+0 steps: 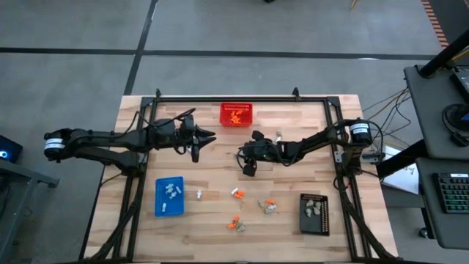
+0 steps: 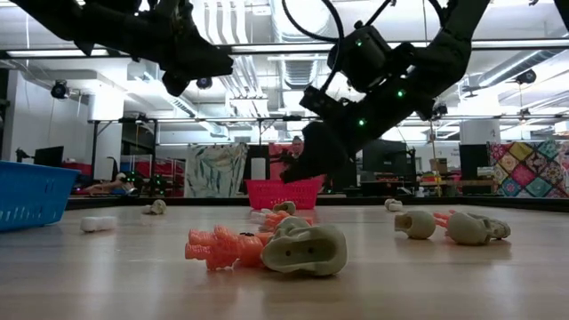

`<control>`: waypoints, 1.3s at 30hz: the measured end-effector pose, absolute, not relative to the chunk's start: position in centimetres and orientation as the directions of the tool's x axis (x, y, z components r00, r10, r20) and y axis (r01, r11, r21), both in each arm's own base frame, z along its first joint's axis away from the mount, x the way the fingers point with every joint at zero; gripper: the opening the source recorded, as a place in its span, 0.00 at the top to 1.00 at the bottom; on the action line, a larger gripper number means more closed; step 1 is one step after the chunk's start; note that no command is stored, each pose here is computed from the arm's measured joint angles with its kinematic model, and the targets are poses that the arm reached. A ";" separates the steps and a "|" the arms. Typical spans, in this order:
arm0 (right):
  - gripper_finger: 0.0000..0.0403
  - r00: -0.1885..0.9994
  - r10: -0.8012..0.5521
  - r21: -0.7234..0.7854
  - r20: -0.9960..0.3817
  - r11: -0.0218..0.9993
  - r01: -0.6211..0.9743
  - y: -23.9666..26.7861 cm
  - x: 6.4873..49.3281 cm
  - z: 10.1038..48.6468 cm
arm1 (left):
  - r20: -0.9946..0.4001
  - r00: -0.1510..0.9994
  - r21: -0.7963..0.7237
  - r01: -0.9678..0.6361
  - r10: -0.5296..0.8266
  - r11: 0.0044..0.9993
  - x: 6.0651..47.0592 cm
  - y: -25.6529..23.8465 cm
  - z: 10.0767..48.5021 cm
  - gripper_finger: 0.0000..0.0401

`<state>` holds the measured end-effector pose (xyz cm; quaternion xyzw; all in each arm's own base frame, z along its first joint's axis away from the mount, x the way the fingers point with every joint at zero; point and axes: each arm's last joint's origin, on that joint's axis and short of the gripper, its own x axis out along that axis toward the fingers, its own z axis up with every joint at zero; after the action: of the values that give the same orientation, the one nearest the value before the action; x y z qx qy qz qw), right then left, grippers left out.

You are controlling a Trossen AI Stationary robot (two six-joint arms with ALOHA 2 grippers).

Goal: Sort Halloween decoration
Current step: Put the gray skull toy into the black bin

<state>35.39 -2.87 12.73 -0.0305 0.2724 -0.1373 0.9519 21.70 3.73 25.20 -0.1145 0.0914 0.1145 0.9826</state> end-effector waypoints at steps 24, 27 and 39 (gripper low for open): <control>0.59 0.771 -0.294 -0.115 -0.566 0.953 0.279 -3.8 37.2 8.5 | -0.201 0.958 -0.205 -0.245 0.204 0.948 21.9 3.8 25.3 0.81; 0.65 0.770 -0.291 -0.114 -0.568 0.954 0.276 -3.8 37.2 8.5 | -0.203 0.958 -0.205 -0.245 0.203 0.948 21.9 3.8 25.2 0.81; 0.83 0.776 -0.258 -0.065 -0.576 0.960 0.272 -3.7 37.1 9.0 | -0.205 0.958 -0.204 -0.245 0.203 0.948 21.9 3.8 25.2 0.81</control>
<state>37.08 -3.72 9.03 0.0111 0.3040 -0.1406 0.9422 21.93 3.77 25.19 -0.1146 0.0908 0.1140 0.9827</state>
